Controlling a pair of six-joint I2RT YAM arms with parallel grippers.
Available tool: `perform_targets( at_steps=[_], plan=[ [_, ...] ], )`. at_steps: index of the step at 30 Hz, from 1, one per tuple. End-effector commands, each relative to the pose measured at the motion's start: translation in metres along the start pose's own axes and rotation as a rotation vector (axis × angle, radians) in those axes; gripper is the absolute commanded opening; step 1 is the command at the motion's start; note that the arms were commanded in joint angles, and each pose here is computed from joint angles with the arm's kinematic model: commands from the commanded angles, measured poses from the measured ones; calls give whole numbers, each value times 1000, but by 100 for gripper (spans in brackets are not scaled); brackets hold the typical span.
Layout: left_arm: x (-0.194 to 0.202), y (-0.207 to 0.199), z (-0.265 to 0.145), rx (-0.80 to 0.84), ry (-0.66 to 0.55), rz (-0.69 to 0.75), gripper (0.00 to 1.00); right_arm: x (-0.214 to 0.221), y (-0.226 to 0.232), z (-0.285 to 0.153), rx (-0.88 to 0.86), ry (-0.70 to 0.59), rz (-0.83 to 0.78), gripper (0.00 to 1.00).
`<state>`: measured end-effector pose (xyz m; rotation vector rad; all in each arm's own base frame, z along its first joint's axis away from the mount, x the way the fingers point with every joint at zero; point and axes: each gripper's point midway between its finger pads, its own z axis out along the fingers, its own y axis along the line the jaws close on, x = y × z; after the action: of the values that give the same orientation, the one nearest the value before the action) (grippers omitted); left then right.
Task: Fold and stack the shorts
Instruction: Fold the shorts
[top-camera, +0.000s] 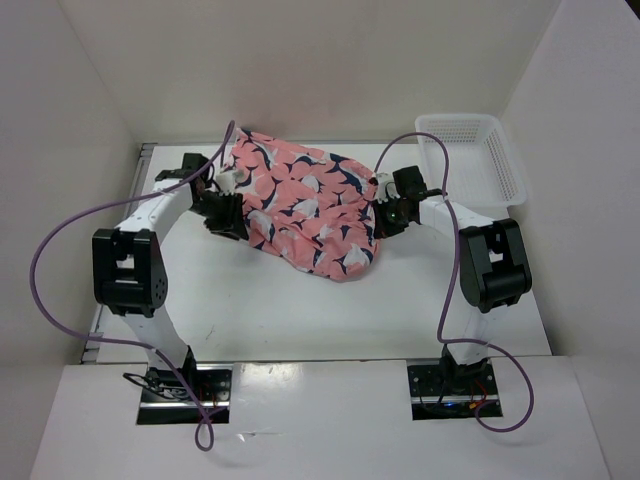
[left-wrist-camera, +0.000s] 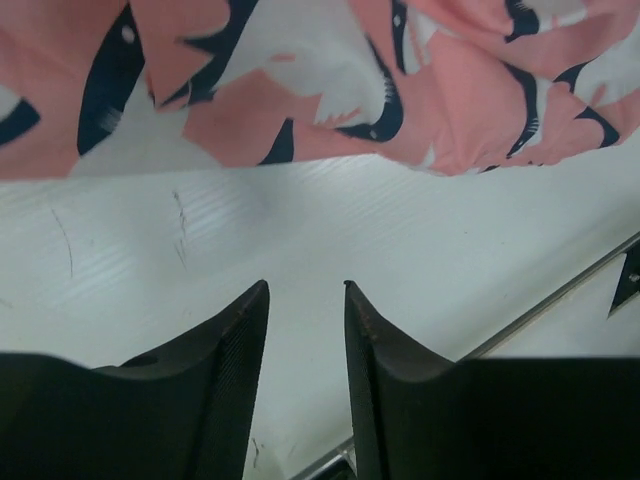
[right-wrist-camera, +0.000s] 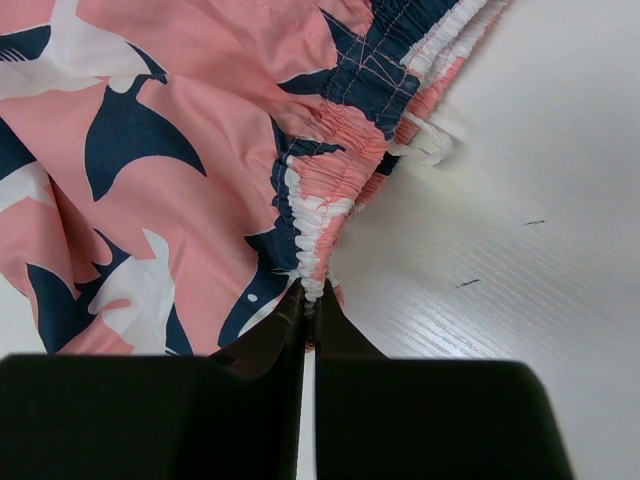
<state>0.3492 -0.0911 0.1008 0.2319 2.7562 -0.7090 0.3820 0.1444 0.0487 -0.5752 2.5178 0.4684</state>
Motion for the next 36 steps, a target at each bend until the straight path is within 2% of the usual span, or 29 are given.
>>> perform_targets(
  at_steps=[1,5,10,15,23,29,34,36],
  plan=[
    [-24,-10,8,92,-86,54,44,-2,5,-5,-14,-17,-28,0],
    [-35,2,25,96,-118,64,46,1,7,-9,-14,-18,-28,1],
    [-45,31,41,-11,-124,64,46,8,6,-10,-6,-7,-34,1],
    [-63,46,52,-55,-142,72,55,8,5,-8,-7,2,-40,1],
    [-97,27,43,32,-200,111,59,13,3,-5,-11,27,-63,1],
    [-94,36,66,58,-166,92,60,11,2,-4,-11,26,-73,1],
    [-101,23,77,85,-158,121,60,9,0,-2,-2,28,-73,1],
    [-102,23,79,96,-157,121,56,9,-1,-2,-2,28,-82,1]
  ],
)
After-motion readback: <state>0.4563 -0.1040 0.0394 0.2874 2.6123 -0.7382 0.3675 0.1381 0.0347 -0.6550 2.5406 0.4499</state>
